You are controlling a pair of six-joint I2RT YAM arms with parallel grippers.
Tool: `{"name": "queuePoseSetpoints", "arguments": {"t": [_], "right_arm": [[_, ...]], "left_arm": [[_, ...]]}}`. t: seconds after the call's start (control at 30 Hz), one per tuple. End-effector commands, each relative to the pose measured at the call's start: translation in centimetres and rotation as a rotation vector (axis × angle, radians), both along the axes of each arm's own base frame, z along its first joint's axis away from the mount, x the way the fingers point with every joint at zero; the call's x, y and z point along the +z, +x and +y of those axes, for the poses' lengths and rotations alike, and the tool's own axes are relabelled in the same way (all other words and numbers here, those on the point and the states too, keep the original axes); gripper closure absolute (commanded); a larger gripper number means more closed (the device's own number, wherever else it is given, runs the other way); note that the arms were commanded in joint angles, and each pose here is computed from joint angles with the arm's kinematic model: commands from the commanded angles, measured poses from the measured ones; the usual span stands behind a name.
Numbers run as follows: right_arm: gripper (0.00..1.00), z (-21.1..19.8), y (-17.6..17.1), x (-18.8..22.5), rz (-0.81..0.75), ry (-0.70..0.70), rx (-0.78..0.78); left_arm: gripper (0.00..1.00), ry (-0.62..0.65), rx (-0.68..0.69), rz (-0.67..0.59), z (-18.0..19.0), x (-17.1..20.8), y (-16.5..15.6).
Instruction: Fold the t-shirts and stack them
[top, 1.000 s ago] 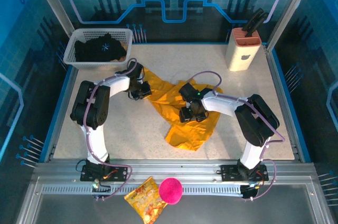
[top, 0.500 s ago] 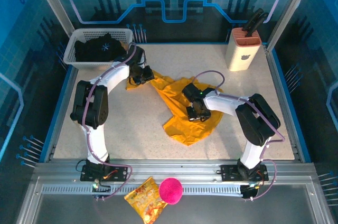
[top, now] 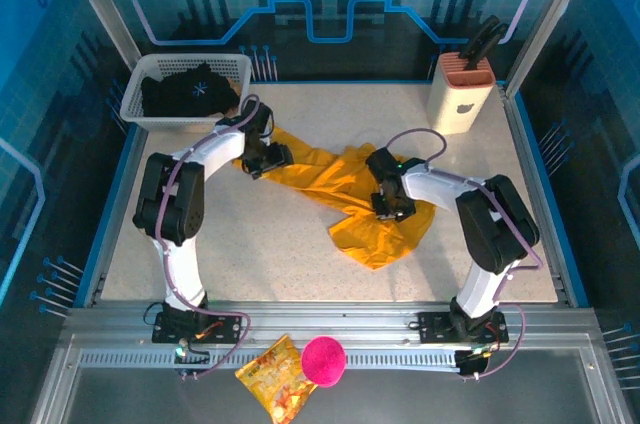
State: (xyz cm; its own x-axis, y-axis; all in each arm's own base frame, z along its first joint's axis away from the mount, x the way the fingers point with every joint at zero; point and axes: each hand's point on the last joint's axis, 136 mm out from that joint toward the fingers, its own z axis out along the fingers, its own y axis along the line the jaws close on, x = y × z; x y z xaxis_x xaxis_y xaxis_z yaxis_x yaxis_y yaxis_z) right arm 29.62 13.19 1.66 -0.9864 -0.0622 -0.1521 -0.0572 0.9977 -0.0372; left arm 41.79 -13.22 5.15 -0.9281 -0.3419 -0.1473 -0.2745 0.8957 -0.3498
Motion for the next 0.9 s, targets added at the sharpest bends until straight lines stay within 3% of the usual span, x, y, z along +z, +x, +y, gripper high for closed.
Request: {"name": "queuePoseSetpoints", "arguments": {"t": [0.0, 0.23, 0.43, 0.6, 0.87], "right_arm": [[0.79, -3.7, -0.6, 0.7, 0.030, -0.057, -0.045], [0.79, -8.1, 2.4, 3.5, -0.047, -0.100, -0.110], [0.79, -7.5, 2.7, 5.4, -0.084, -0.050, -0.105], [0.80, -6.6, 1.2, 6.0, -0.090, 0.002, -0.103], [0.80, -6.1, -0.8, 8.5, -0.134, 0.072, -0.106]], "left_arm": [[0.37, 0.070, 0.026, -0.033, 2.3, 1.6, -0.9], [0.36, 0.071, 0.046, -0.059, 3.5, 2.8, -0.5], [0.37, 0.071, -0.006, -0.104, 2.7, 4.3, 2.9], [0.54, 0.150, -0.065, -0.082, 3.1, 2.0, 6.0], [0.58, 0.214, -0.086, -0.090, 3.4, -1.7, 9.4]]}}
